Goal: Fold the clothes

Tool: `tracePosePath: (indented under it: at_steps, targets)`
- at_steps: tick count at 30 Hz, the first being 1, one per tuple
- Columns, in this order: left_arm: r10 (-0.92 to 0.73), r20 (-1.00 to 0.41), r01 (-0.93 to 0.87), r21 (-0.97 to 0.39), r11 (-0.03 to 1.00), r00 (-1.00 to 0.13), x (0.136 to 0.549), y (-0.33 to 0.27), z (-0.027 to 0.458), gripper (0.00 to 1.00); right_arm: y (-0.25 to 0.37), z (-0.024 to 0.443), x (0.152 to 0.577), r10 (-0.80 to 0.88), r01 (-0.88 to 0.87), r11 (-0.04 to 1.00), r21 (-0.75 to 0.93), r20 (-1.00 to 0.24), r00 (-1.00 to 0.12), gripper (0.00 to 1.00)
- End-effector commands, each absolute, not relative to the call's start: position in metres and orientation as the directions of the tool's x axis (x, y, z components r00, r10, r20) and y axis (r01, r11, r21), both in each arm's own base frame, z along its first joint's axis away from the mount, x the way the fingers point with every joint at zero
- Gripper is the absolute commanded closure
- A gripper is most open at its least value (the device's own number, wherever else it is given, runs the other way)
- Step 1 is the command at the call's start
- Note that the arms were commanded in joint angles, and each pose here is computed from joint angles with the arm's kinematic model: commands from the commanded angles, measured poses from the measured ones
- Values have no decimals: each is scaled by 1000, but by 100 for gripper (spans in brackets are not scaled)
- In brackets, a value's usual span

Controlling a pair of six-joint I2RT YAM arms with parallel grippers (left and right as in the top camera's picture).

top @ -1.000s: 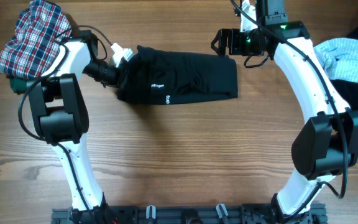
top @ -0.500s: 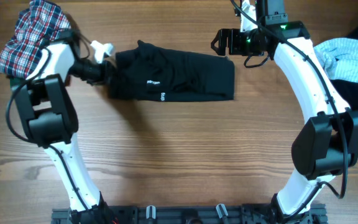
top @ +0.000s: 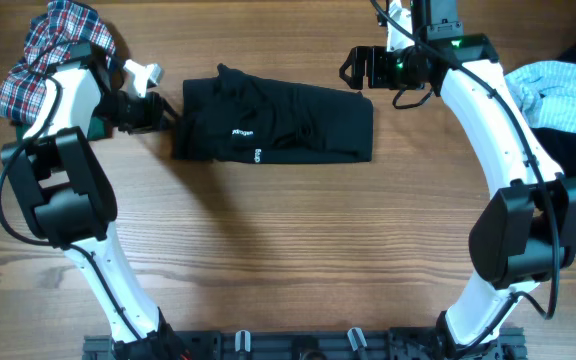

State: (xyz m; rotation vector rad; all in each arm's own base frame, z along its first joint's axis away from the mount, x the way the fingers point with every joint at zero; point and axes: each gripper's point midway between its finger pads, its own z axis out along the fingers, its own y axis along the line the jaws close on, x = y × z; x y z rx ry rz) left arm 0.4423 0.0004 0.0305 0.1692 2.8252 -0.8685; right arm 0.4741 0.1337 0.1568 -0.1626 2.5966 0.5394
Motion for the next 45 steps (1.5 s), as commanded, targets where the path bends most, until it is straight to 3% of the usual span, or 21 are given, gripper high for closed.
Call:
tracePosePath:
  at_steps: [1,4,8,14,20,24,35,45]
  targets:
    - [63,-226,176,-529,830,-972,443,-1,40,30,131,180,479,-25,-233,917,325,-535,-845,0]
    - [66,-248,191,-520,832,-966,449,-1,39,12,130,180,478,-26,-231,917,325,-531,-847,1]
    - [67,-279,207,-513,833,-958,456,0,40,10,130,179,476,-27,-229,917,325,-523,-852,1]
    - [46,-361,271,-604,749,-932,468,-20,53,11,130,178,475,-27,-228,918,326,-520,-854,1]
    - [75,-349,289,-616,733,-934,467,-36,44,23,130,177,474,-31,-229,918,324,-516,-856,1]
    - [101,-349,309,-615,726,-931,465,-43,39,25,130,177,474,-32,-230,918,323,-516,-856,1]
    - [134,-285,271,-524,808,-949,458,-26,22,22,130,177,473,-35,-230,918,323,-513,-858,0]
    - [142,-270,269,-526,806,-952,456,-29,17,21,130,177,474,-35,-231,918,322,-516,-856,1]
